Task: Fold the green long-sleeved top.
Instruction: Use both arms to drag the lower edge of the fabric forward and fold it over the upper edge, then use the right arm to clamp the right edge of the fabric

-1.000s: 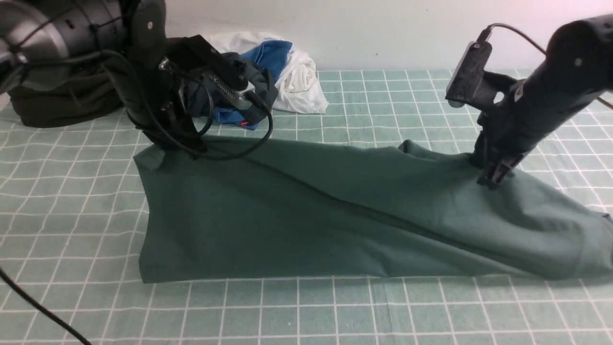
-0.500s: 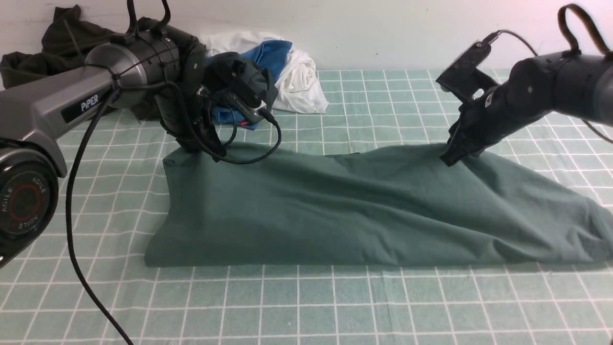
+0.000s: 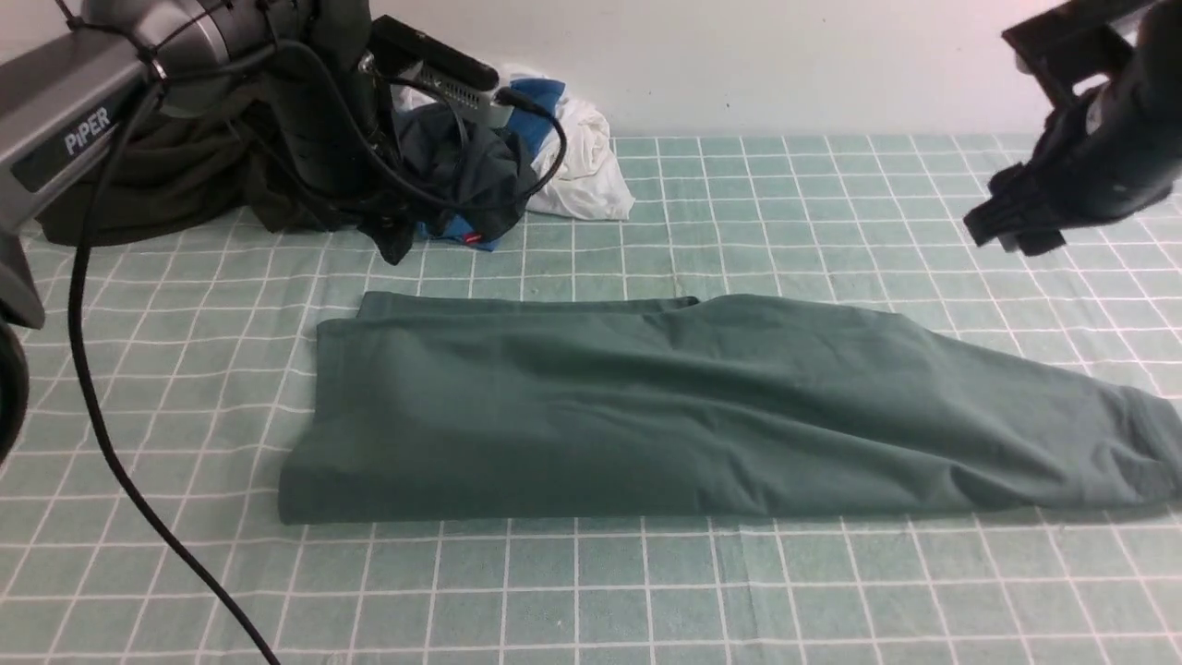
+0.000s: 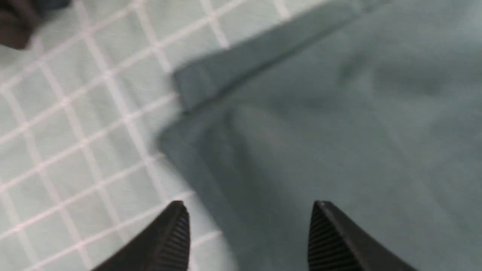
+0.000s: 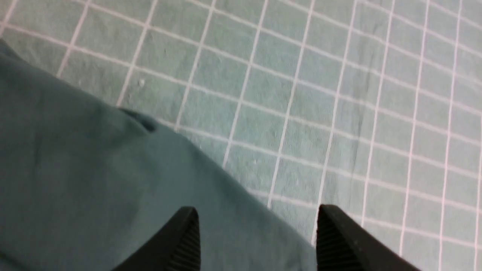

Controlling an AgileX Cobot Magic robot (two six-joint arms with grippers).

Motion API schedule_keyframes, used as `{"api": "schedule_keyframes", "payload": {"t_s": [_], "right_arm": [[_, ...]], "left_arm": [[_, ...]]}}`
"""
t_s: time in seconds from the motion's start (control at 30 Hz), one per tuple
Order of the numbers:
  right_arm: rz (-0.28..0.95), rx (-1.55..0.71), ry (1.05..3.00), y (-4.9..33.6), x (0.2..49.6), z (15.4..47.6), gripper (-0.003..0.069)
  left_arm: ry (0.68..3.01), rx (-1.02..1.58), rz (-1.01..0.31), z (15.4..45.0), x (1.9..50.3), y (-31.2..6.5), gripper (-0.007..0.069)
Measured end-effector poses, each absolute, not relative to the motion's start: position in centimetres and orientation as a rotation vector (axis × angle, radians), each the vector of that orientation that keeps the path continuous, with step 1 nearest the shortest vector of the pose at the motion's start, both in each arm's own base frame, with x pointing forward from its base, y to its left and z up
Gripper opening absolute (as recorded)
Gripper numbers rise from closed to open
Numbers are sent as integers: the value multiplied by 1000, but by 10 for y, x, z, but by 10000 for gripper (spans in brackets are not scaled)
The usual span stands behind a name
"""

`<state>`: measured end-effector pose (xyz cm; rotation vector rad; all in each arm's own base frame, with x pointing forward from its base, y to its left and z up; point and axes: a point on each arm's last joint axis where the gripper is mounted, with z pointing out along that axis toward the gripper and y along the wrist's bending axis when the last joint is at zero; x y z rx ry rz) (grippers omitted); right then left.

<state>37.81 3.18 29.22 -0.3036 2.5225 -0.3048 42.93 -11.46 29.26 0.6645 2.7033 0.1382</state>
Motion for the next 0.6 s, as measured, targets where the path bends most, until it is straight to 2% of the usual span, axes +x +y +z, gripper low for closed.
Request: {"api": "schedule_keyframes", "payload": {"t_s": [0.07,0.13,0.17,0.23,0.3,0.33,0.43,0.6], "right_arm": [[-291,-246,2556,21,369,284,395],[-276,-126,2623,-2,351,263,396],[-275,-112,2622,-4,351,263,396],[-266,83,2672,-39,339,238,400],[-249,204,2680,-58,337,227,410],[-247,216,2681,-60,337,225,412],[-213,365,2695,-88,342,202,446],[-164,395,2746,-97,350,165,466]], "left_arm": [[2731,691,97,286,423,-119,345],[2815,743,35,266,408,-122,223],[2815,743,35,266,408,-122,214],[2923,776,14,233,390,-118,78],[2974,790,15,211,378,-115,27],[2969,789,15,211,379,-115,24],[3013,803,17,171,360,-109,-1],[2985,813,49,160,350,-104,-3]]}}
